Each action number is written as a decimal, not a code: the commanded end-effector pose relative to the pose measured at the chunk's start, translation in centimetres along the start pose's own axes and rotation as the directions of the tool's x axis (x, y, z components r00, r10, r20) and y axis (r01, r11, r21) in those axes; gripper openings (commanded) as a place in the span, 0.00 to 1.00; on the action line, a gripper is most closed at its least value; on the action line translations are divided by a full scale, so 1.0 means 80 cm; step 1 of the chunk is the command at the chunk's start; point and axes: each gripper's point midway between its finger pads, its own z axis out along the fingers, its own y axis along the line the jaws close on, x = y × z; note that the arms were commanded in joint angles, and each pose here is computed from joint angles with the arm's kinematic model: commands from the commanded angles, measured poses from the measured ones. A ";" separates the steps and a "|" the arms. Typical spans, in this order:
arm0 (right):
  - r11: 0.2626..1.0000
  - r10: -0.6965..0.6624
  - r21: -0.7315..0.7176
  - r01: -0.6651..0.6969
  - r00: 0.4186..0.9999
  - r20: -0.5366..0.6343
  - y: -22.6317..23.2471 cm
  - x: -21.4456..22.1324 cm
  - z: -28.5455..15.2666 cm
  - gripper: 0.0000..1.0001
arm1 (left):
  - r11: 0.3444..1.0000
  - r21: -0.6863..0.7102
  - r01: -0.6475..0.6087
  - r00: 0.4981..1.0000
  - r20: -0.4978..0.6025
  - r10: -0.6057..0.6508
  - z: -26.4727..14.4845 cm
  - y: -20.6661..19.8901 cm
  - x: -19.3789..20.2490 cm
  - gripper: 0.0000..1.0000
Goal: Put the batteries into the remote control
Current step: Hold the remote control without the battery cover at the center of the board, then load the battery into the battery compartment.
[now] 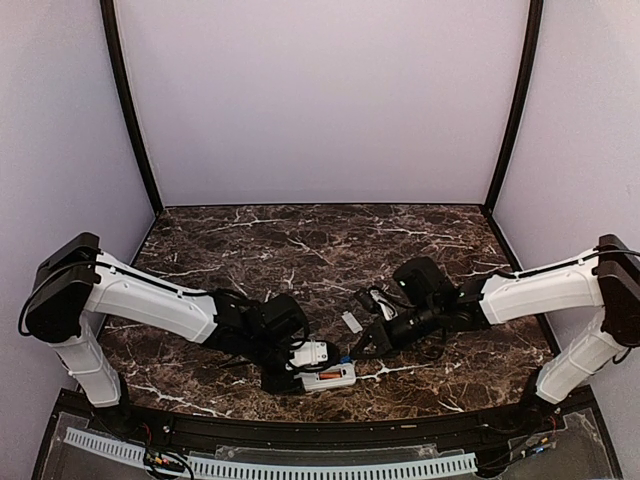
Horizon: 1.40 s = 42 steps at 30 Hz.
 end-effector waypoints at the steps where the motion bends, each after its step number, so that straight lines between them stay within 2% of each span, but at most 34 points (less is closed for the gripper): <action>1: 0.999 0.020 -0.025 -0.021 1.000 -0.011 -0.003 0.007 0.008 0.00 | 0.999 0.031 0.030 0.999 -0.019 -0.029 0.011 -0.013 -0.003 0.51; 7: 0.998 0.018 -0.057 -0.022 0.998 -0.063 0.006 0.021 0.033 0.00 | 0.998 0.035 0.061 0.998 -0.028 -0.060 0.016 -0.017 -0.004 0.52; 13: 0.999 0.023 -0.027 -0.026 0.996 -0.090 -0.004 0.027 0.040 0.00 | 0.997 0.037 0.063 0.998 -0.030 -0.062 0.016 -0.018 -0.003 0.52; 27: 1.000 0.015 0.016 -0.013 0.996 -0.091 -0.010 0.019 0.047 0.00 | 0.997 0.036 0.067 0.997 -0.029 -0.066 0.015 -0.018 -0.003 0.52; 34: 0.998 0.019 0.065 -0.009 0.988 -0.153 -0.024 0.039 0.051 0.00 | 0.997 0.031 0.069 0.997 -0.028 -0.068 0.015 -0.017 -0.004 0.52; 42: 0.989 0.002 0.148 0.020 0.988 -0.154 -0.037 0.034 0.054 0.00 | 0.997 0.030 0.068 0.997 -0.028 -0.067 0.015 -0.017 -0.003 0.52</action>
